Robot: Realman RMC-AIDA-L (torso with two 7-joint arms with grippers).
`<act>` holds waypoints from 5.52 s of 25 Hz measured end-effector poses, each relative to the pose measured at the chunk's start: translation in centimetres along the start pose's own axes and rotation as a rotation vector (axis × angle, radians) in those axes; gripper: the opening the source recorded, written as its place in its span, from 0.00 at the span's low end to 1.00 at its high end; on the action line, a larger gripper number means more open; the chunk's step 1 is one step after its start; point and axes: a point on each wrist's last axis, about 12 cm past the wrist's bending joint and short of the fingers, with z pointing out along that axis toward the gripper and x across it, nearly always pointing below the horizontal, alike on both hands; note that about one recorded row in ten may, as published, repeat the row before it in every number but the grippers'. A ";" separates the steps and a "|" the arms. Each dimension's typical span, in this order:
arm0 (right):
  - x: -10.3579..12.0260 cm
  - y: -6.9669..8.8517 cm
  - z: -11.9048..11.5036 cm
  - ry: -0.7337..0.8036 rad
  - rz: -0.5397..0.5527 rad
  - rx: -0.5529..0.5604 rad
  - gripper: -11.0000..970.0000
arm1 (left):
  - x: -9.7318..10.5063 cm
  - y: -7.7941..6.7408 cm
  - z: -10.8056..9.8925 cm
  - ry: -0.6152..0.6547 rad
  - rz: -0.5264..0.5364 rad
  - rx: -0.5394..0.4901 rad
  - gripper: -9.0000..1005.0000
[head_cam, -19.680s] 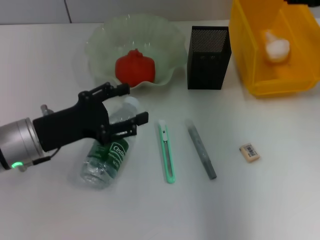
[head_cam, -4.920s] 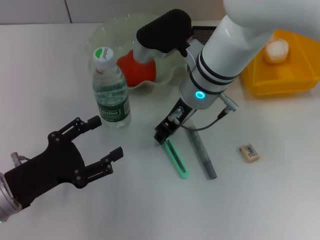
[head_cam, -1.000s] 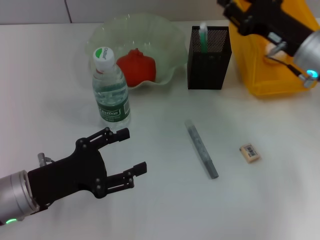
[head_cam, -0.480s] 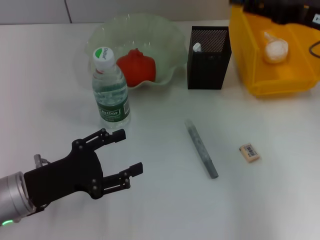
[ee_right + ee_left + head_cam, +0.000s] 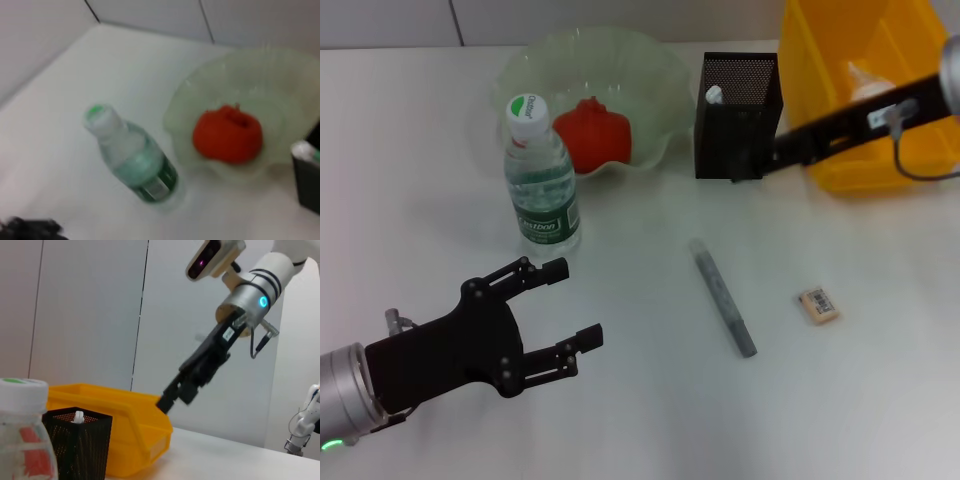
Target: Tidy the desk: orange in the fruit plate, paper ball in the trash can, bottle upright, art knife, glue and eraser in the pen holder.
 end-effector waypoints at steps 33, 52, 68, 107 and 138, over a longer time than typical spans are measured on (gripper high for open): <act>4.4 -0.9 6.3 0.443 0.091 0.312 0.85 | -0.1 0.2 0.3 0.002 0.004 0.000 0.82; 4.4 -0.7 7.6 0.431 0.089 0.287 0.55 | -0.1 0.1 0.4 0.001 0.003 0.001 0.82; 4.6 -0.9 8.1 0.462 0.100 0.283 0.35 | 0.0 0.1 0.3 0.001 0.000 0.000 0.82; -5.8 -4.3 4.2 -0.162 0.006 0.252 0.29 | -0.2 0.3 0.6 0.000 0.009 0.005 0.82; -0.3 3.3 7.1 0.255 -0.065 0.148 0.64 | 0.0 0.4 -1.9 -0.003 0.001 -0.073 0.82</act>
